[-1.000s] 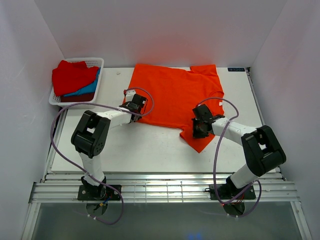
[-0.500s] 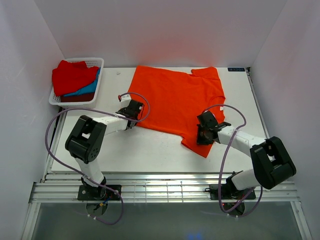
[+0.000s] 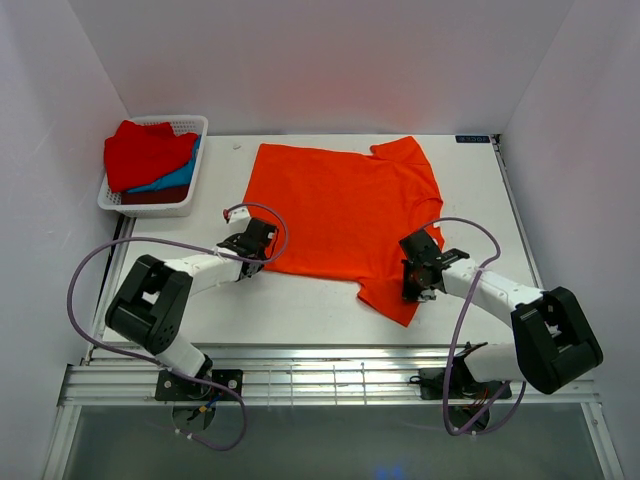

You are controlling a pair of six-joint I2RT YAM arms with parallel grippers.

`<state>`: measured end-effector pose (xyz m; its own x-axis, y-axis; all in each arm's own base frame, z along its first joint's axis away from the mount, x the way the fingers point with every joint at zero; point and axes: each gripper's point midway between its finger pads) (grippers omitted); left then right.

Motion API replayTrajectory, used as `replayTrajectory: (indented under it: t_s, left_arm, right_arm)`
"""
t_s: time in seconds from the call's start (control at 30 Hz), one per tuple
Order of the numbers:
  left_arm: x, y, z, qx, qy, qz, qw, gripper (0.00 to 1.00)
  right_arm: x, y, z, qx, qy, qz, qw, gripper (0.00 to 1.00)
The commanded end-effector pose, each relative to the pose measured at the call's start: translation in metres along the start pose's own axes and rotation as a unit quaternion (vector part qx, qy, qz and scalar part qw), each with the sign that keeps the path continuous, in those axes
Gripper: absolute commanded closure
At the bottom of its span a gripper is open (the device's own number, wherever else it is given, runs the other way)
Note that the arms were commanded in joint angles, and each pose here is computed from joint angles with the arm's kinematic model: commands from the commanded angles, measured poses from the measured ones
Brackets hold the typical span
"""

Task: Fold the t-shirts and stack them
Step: Flatten the tshirt out

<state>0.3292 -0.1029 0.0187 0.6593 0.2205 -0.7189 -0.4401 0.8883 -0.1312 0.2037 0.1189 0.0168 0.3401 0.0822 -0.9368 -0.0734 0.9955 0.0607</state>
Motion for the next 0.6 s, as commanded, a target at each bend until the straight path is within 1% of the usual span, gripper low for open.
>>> replayTrajectory:
  t_s: [0.0, 0.13, 0.17, 0.2, 0.23, 0.33, 0.43, 0.47, 0.53, 0.57]
  left_arm:
    - [-0.019, 0.029, -0.046, 0.046, 0.087, 0.026, 0.995, 1.0]
    - [-0.046, 0.019, -0.049, 0.044, 0.087, -0.004, 0.995, 1.0]
    - [-0.052, 0.016, -0.047, 0.037, 0.085, -0.009, 0.996, 1.0]
    - [-0.061, 0.012, -0.045, 0.034, 0.079, -0.02, 0.996, 1.0]
    - [-0.066, 0.015, -0.044, 0.036, 0.078, -0.015, 0.996, 1.0]
    - [-0.08, 0.007, -0.026, 0.02, 0.056, -0.03, 0.998, 1.0]
    - [-0.084, -0.002, -0.001, 0.012, 0.015, -0.037, 0.999, 1.0]
    - [-0.085, -0.008, 0.012, 0.011, -0.004, -0.034, 0.999, 1.0]
    - [-0.076, -0.015, 0.016, 0.028, -0.01, -0.023, 0.999, 1.0]
    - [-0.074, -0.021, 0.018, 0.031, -0.013, -0.022, 0.999, 1.0]
  right_arm:
    - [-0.006, 0.001, -0.001, 0.004, -0.007, 0.003, 1.0, 0.92]
    - [-0.022, 0.002, 0.031, 0.004, -0.055, -0.006, 0.998, 0.92]
    - [-0.031, 0.005, 0.051, 0.004, -0.081, -0.01, 0.997, 0.92]
    - [-0.034, 0.004, 0.057, -0.004, -0.083, -0.016, 0.996, 0.92]
    - [-0.039, 0.005, 0.067, -0.005, -0.093, -0.018, 0.995, 0.92]
    - [-0.05, 0.01, 0.101, -0.014, -0.124, -0.025, 0.992, 0.92]
    - [-0.054, 0.007, 0.132, -0.017, -0.149, -0.048, 0.988, 0.92]
    - [-0.049, 0.005, 0.138, -0.017, -0.147, -0.057, 0.987, 0.92]
    - [-0.049, 0.008, 0.157, -0.015, -0.164, -0.052, 0.985, 0.92]
    - [-0.043, 0.01, 0.16, -0.017, -0.16, -0.048, 0.986, 0.92]
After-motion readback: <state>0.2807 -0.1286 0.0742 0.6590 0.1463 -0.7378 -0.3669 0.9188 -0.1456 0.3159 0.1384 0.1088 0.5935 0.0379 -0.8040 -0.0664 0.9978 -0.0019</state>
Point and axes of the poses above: each gripper's point midway between its finger pads, its own x axis out along the fingers, its own y axis along the line the jaws close on, z = x × y, and after that the axes turned 7 degrees about -x, right-handed
